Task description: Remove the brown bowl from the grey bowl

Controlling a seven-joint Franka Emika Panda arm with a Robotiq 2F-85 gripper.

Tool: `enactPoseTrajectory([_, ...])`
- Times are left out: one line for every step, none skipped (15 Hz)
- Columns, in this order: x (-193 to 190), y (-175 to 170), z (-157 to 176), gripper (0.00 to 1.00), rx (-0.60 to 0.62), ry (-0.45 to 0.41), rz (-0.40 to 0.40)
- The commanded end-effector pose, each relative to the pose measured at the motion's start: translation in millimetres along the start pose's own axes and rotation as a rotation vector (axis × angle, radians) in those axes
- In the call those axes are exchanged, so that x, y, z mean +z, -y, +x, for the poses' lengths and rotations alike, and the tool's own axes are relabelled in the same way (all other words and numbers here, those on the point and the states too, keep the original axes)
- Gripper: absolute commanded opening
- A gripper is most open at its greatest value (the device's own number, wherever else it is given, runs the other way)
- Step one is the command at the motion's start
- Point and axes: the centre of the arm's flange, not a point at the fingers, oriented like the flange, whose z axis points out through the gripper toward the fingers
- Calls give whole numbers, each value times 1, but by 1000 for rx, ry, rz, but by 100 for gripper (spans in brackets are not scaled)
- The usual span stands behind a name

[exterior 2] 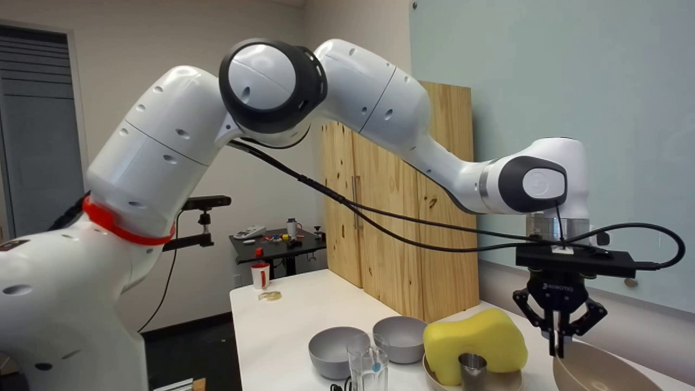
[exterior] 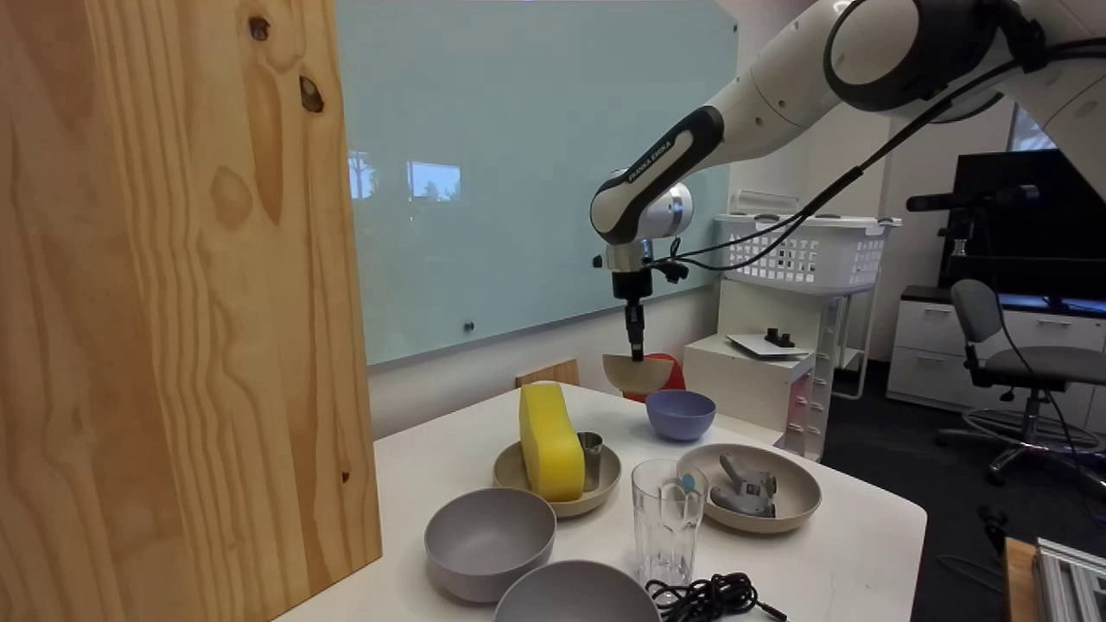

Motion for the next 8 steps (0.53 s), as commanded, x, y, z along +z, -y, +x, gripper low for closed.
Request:
enactPoseTrajectory([25,14,7,2,-149,16,-7])
enactPoseTrajectory([29,17,8,2,-191,18,-10])
enactPoseTrajectory([33,19,10,2,-222,25,-4])
enactPoseTrajectory([38,22,10,2,-256,35,4])
enactPoseTrajectory([44,24,9,2,-291,49,7])
enactPoseTrajectory([51,26,7,2,-333,61,6])
enactPoseTrajectory([56,26,5,2,-357,72,11])
enactPoseTrajectory([62,26,3,2,-375,86,13])
